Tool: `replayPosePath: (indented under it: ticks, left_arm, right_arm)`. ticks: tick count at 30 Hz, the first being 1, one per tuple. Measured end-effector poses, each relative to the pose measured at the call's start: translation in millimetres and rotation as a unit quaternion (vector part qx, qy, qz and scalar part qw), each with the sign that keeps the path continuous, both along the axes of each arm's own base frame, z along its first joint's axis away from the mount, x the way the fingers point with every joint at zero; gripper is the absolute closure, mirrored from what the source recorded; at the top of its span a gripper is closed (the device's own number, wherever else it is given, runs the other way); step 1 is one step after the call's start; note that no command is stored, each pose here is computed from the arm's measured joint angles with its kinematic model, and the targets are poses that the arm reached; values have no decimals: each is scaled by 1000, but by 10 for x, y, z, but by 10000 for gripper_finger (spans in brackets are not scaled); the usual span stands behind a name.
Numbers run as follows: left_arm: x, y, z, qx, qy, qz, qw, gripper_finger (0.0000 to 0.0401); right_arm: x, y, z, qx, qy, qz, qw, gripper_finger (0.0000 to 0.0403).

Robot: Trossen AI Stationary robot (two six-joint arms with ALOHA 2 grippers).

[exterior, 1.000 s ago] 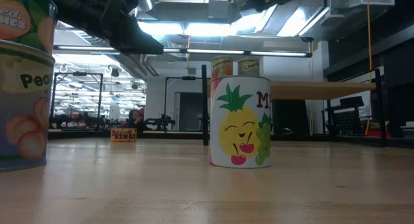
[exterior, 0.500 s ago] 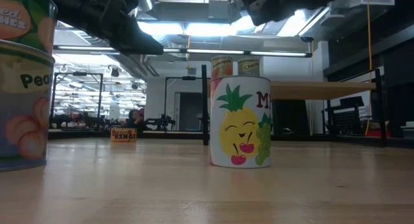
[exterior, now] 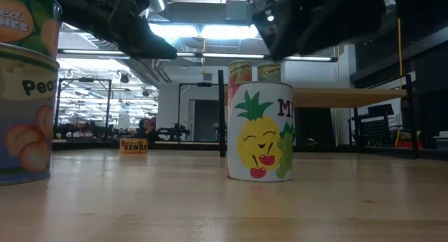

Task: Pick and place cans onto a shelf
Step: Put the white canned mixed fruits on the shelf

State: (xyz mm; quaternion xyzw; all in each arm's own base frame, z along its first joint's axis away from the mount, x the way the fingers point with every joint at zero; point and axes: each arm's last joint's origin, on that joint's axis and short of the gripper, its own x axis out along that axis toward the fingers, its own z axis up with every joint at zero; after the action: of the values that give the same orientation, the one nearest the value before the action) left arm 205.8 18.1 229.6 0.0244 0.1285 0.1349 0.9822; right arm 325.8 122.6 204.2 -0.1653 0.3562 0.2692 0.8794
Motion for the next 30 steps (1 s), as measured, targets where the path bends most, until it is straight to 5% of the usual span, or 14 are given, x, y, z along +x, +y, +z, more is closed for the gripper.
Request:
replayPosePath:
  ticks: [30]
  left_arm:
    - [0,0,0,0,0,0,1000,288]
  right_arm:
    - [38,-30,-160,-31,21,15,999,264]
